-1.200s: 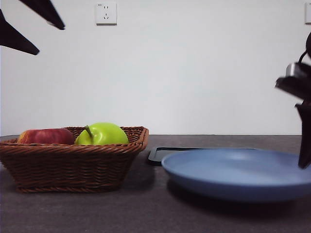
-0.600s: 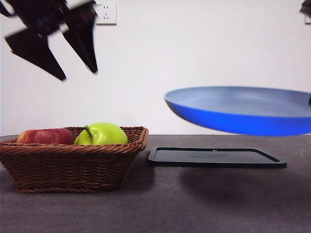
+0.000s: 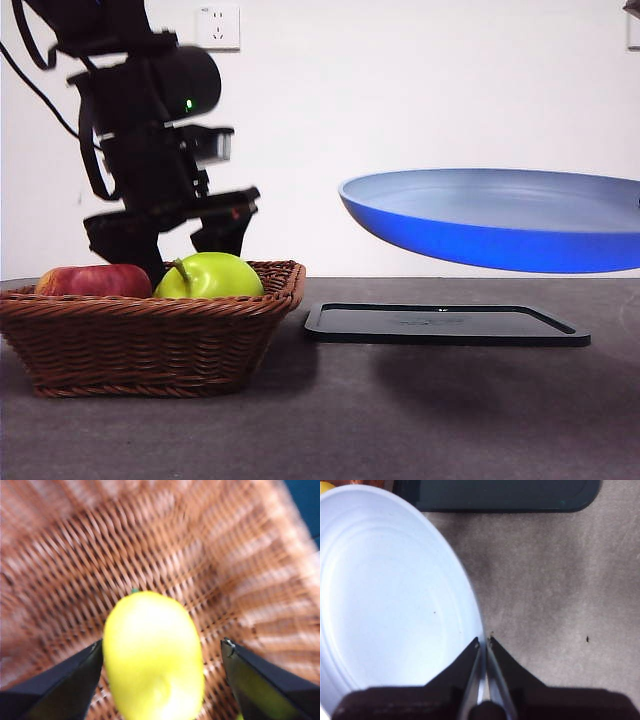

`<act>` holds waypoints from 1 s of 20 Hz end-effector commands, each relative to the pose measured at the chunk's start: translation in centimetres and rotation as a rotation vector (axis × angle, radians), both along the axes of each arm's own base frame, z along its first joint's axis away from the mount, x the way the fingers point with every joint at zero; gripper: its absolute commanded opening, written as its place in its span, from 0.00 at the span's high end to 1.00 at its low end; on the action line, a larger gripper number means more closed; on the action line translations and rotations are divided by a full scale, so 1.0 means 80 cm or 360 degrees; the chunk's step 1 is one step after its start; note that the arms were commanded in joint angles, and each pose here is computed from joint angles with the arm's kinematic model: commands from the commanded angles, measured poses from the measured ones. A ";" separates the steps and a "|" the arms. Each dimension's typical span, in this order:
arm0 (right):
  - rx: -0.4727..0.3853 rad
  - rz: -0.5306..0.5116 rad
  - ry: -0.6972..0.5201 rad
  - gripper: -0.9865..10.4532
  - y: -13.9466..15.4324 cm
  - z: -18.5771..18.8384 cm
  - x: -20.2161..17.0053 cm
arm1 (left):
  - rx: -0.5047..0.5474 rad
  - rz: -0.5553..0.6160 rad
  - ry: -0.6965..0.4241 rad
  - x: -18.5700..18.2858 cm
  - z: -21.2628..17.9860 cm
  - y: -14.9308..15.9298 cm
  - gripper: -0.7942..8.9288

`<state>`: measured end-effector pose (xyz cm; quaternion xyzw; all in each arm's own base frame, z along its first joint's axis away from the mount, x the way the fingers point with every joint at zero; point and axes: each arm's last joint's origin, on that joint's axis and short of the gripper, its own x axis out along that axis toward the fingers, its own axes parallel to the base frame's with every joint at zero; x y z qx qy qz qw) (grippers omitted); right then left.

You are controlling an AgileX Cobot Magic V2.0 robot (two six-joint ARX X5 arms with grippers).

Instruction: Take the lemon from the basket,put the lemon in the plate,hand out the plate

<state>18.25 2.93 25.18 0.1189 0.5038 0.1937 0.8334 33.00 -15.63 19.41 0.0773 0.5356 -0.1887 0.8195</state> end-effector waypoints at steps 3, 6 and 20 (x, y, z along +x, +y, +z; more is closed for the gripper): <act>0.0003 0.0004 -0.0026 0.91 0.001 0.004 0.003 | 0.0002 -0.0033 -0.0031 0.009 -0.008 -0.008 0.51; 0.0004 0.0004 -0.0027 0.91 0.001 0.004 0.003 | 0.0022 -0.0065 -0.0024 0.008 -0.008 -0.008 0.58; 0.0055 -0.0076 0.0091 0.91 0.004 -0.013 0.025 | -0.0497 -0.0409 -0.0609 -0.115 0.188 -0.012 0.74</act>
